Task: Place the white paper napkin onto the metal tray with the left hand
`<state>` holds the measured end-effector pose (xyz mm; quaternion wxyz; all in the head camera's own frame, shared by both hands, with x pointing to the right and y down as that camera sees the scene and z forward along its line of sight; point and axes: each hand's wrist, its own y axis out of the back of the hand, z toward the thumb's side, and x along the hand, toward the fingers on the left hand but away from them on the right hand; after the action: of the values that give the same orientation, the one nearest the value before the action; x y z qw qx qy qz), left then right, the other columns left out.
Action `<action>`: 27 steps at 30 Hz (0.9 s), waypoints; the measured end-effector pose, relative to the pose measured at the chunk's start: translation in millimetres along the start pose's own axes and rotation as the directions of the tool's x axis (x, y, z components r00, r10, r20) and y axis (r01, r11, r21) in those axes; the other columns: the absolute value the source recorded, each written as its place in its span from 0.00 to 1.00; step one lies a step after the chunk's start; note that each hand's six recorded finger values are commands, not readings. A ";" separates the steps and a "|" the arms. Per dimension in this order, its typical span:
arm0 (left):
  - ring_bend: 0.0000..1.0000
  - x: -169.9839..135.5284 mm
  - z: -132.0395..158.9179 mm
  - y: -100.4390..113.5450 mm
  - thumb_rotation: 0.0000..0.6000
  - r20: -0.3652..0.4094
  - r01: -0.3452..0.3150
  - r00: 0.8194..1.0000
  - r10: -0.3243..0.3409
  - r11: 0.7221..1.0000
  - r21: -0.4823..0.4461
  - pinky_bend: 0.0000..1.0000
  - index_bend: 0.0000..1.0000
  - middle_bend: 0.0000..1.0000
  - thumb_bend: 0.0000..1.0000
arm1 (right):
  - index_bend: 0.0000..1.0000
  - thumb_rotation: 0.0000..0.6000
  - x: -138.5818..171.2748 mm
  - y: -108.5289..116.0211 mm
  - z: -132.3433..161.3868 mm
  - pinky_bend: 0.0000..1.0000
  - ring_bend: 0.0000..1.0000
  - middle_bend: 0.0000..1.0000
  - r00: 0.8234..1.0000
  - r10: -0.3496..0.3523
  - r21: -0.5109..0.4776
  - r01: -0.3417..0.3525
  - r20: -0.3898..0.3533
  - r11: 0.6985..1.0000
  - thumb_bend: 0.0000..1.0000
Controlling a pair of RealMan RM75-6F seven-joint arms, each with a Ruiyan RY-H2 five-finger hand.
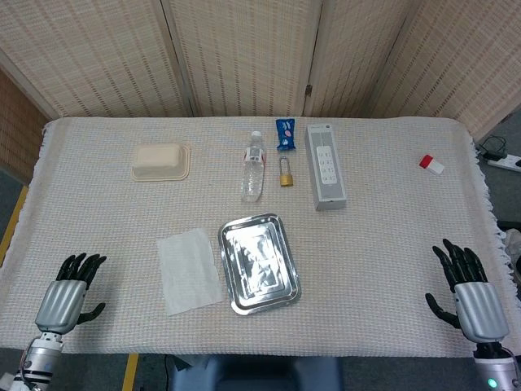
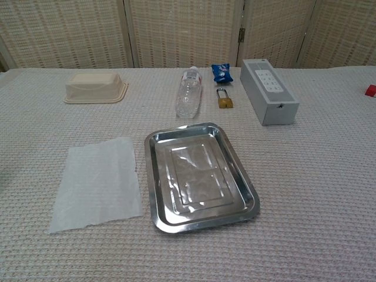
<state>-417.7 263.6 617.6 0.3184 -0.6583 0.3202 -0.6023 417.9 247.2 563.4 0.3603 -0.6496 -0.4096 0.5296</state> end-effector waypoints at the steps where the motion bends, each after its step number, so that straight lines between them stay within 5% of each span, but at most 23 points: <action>1: 0.05 -0.1 0.2 0.4 1.00 0.001 -0.001 1.000 0.001 1.000 0.000 0.00 0.15 0.13 0.28 | 0.00 1.00 0.3 -0.6 0.4 0.00 0.00 0.00 1.000 0.002 0.001 -0.002 -0.001 1.000 0.37; 7: 0.05 -2.1 5.3 1.0 1.00 0.012 0.001 1.000 -0.001 1.000 0.003 0.10 0.15 0.13 0.28 | 0.00 1.00 3.5 -3.6 1.4 0.00 0.00 0.00 1.000 0.025 -0.004 -0.025 -0.004 1.000 0.37; 10: 0.10 -4.0 13.1 0.6 1.00 0.040 -0.001 0.999 0.001 1.000 0.004 0.27 0.17 0.15 0.28 | 0.00 1.00 7.2 -2.0 3.3 0.00 0.00 0.00 1.000 0.024 -0.006 -0.024 -0.015 1.000 0.37; 16: 0.21 -10.5 36.0 -4.6 1.00 0.143 0.004 0.990 -0.001 1.000 -0.019 0.41 0.20 0.29 0.28 | 0.00 1.00 14.4 7.5 6.0 0.00 0.00 0.00 1.000 -0.011 -0.013 0.010 -0.027 1.000 0.37; 22: 0.73 -7.8 41.3 -7.8 1.00 0.190 -0.019 0.981 0.020 1.000 -0.012 0.85 0.31 0.91 0.28 | 0.00 1.00 18.2 8.5 5.3 0.00 0.00 0.00 1.000 -0.016 -0.010 0.016 -0.024 1.000 0.37; 24: 0.86 -5.5 41.5 -10.4 1.00 0.232 -0.032 0.972 0.029 0.999 0.007 0.95 0.34 1.00 0.28 | 0.00 1.00 18.2 8.4 4.8 0.00 0.00 0.00 1.000 -0.016 -0.011 0.016 -0.023 1.000 0.37; 27: 0.99 -0.4 39.5 -15.3 1.00 0.299 -0.054 0.953 0.042 0.998 0.033 1.00 0.43 1.00 0.28 | 0.00 1.00 17.4 9.5 4.2 0.00 0.00 0.00 0.999 -0.024 -0.007 0.024 -0.021 1.000 0.37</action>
<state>-377.8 274.2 626.9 0.3909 -0.7269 0.2721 -0.4947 417.0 259.4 547.3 0.3688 -0.6512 -0.4154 0.5170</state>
